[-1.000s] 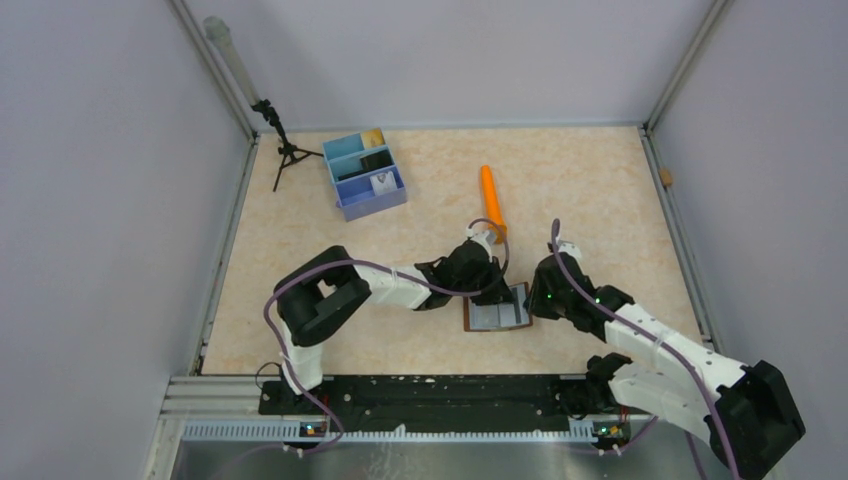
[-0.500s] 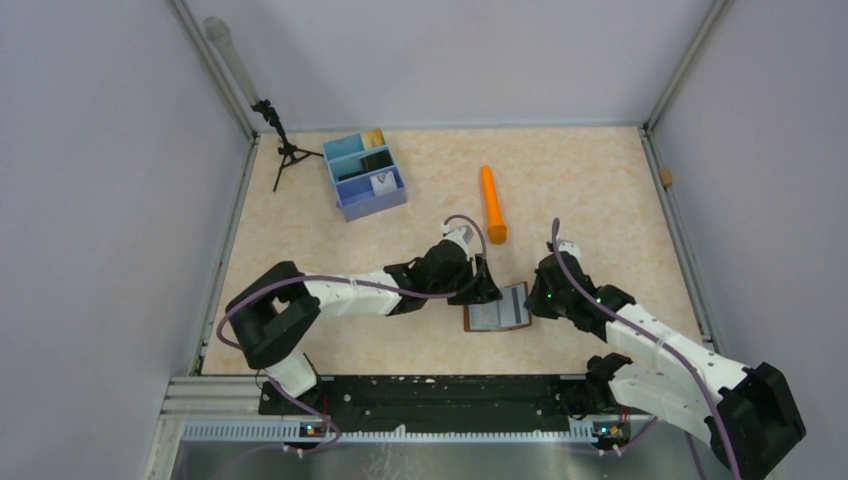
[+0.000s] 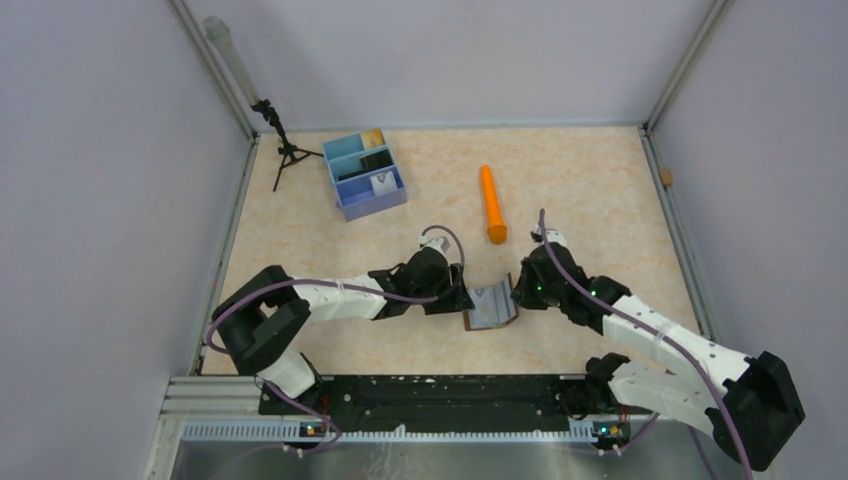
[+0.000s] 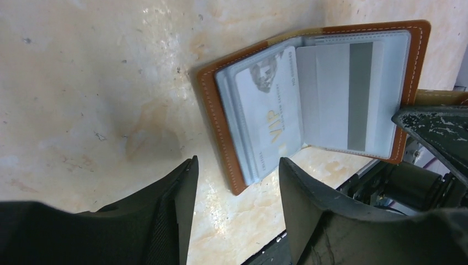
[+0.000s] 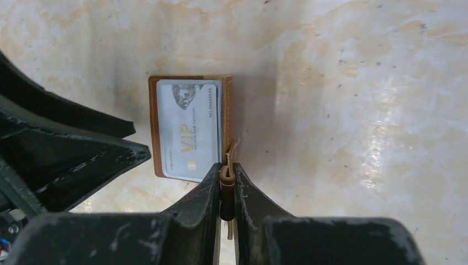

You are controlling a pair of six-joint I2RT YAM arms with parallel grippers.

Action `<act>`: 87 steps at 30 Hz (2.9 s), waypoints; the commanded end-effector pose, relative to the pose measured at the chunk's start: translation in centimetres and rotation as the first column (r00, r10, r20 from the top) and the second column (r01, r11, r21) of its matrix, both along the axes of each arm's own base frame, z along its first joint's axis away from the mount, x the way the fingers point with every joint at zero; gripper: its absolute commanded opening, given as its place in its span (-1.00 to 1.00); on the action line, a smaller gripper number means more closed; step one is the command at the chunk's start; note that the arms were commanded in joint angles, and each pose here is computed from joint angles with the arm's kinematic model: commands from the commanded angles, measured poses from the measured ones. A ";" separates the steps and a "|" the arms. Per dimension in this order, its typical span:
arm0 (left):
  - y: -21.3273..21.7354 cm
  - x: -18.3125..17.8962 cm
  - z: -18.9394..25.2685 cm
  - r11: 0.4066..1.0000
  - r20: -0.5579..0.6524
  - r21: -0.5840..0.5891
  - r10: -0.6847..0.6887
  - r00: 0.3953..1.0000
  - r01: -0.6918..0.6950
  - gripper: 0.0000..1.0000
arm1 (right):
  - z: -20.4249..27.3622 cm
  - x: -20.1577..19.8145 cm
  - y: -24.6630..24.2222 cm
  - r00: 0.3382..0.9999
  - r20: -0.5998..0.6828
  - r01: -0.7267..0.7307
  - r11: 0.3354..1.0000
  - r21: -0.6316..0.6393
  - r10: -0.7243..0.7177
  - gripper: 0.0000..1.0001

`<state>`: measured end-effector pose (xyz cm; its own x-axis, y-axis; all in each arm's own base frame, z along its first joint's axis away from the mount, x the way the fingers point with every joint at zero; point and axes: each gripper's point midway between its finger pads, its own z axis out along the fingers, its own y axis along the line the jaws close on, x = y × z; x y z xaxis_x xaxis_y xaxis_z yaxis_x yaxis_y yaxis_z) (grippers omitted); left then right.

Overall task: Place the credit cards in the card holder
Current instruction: Close the card holder at the center of the board.

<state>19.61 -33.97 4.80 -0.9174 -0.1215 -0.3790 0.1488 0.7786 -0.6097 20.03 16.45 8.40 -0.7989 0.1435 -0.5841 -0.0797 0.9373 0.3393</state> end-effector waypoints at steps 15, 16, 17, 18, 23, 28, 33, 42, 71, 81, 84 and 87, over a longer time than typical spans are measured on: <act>-1.3 0.0 -1.0 0.984 -0.044 -0.181 -0.004 0.999 -0.004 -0.13 | 2.9 0.1 8.0 0.987 0.083 -0.142 0.989 0.036 0.139 -0.21; -1.2 0.1 -1.0 0.983 -0.043 -0.181 0.000 0.999 -0.008 -0.13 | 2.5 0.0 8.2 0.987 0.074 -0.143 0.989 0.032 0.140 -0.17; -1.1 0.2 -0.9 0.984 -0.040 -0.179 0.007 0.999 -0.014 -0.13 | 2.0 -0.1 8.2 0.988 0.063 -0.140 0.990 0.028 0.139 -0.13; -0.8 0.3 -0.9 0.985 -0.038 -0.173 0.017 0.999 -0.023 -0.13 | 1.7 -0.1 8.3 0.989 0.056 -0.140 0.990 0.025 0.139 -0.09; 2.6 0.8 -1.1 0.987 -0.029 -0.111 0.109 0.994 -0.112 -0.03 | 1.2 -0.4 9.1 0.986 0.044 -0.162 0.986 0.047 0.160 0.12; 5.7 1.4 0.0 0.985 0.016 -0.050 0.167 0.986 -0.166 0.15 | 3.2 -1.0 11.7 0.960 0.093 -0.277 0.947 0.159 0.265 0.37; 7.4 2.1 2.7 0.978 0.077 -0.056 0.205 0.976 -0.201 0.30 | 4.7 -2.2 13.8 0.930 0.108 -0.367 0.894 0.257 0.350 0.42; 6.3 2.7 6.3 0.994 0.154 -0.053 0.108 0.982 -0.101 0.53 | 6.4 0.8 7.0 0.984 0.115 -0.154 0.979 0.136 0.139 0.61; -0.3 1.7 4.1 0.997 0.098 -0.049 -0.046 0.994 0.051 0.86 | -3.1 0.1 6.3 0.983 -0.052 -0.168 0.973 0.160 0.178 0.19; -0.7 2.2 0.2 0.995 0.077 0.086 -0.065 0.995 0.058 0.59 | -3.8 -0.4 6.4 0.982 -0.066 -0.166 0.971 0.171 0.179 0.19; -0.7 2.1 -0.8 0.991 0.067 0.120 -0.068 0.995 0.060 0.37 | -4.1 -0.7 6.4 0.980 -0.078 -0.166 0.970 0.178 0.182 0.19; -0.2 1.8 -2.0 0.985 0.048 0.164 -0.066 0.997 0.057 0.19 | -4.3 -0.9 5.8 0.982 -0.095 -0.144 0.974 0.174 0.163 0.19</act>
